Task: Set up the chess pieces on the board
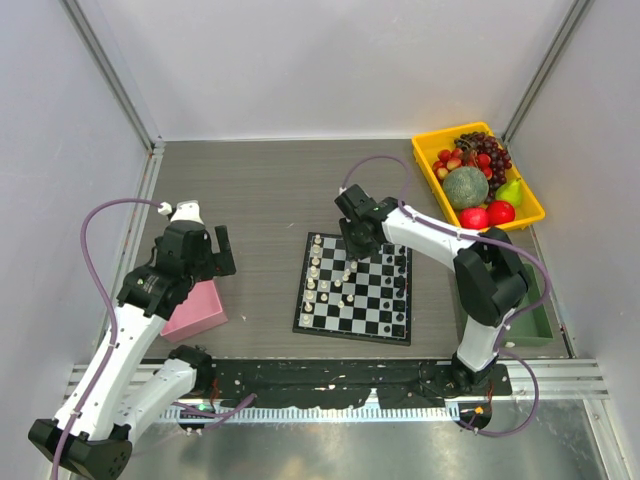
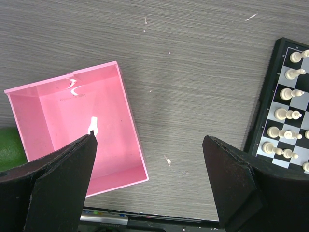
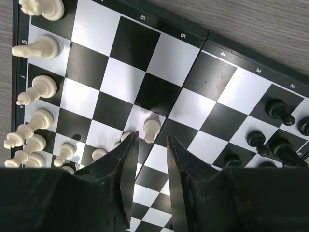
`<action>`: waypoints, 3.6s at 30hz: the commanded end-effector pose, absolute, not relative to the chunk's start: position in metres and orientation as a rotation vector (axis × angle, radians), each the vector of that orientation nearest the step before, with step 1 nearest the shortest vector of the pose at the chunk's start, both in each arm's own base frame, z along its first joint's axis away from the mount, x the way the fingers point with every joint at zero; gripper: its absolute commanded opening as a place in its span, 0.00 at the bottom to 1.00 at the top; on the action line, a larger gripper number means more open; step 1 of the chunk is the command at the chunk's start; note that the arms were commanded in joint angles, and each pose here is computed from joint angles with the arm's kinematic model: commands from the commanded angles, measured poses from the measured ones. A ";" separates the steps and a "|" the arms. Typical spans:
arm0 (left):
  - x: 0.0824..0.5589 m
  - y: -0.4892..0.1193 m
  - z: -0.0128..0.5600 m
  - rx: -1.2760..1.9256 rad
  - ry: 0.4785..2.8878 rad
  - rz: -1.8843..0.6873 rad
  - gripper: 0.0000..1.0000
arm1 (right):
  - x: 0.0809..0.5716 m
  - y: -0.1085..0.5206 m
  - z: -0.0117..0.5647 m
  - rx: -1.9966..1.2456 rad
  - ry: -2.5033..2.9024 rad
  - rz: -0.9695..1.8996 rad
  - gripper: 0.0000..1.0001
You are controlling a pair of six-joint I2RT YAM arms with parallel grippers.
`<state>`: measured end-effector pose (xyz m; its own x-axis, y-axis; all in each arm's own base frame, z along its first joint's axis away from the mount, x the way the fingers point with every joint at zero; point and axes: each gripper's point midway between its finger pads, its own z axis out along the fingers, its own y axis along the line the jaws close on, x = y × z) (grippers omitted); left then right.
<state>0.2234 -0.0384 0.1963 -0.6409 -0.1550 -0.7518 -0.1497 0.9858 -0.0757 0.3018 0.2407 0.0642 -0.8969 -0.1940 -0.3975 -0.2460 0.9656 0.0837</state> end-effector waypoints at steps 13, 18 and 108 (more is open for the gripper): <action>0.230 -0.036 0.217 -0.237 2.199 -0.018 1.00 | 0.306 0.251 0.060 -0.348 2.714 0.219 0.15; 0.233 -0.037 0.217 -0.235 2.205 -0.015 0.99 | 0.320 0.258 0.077 -0.344 2.657 0.234 0.13; 0.234 -0.040 0.220 -0.216 2.164 -0.051 0.99 | 0.283 0.265 0.067 -0.368 2.717 0.280 0.30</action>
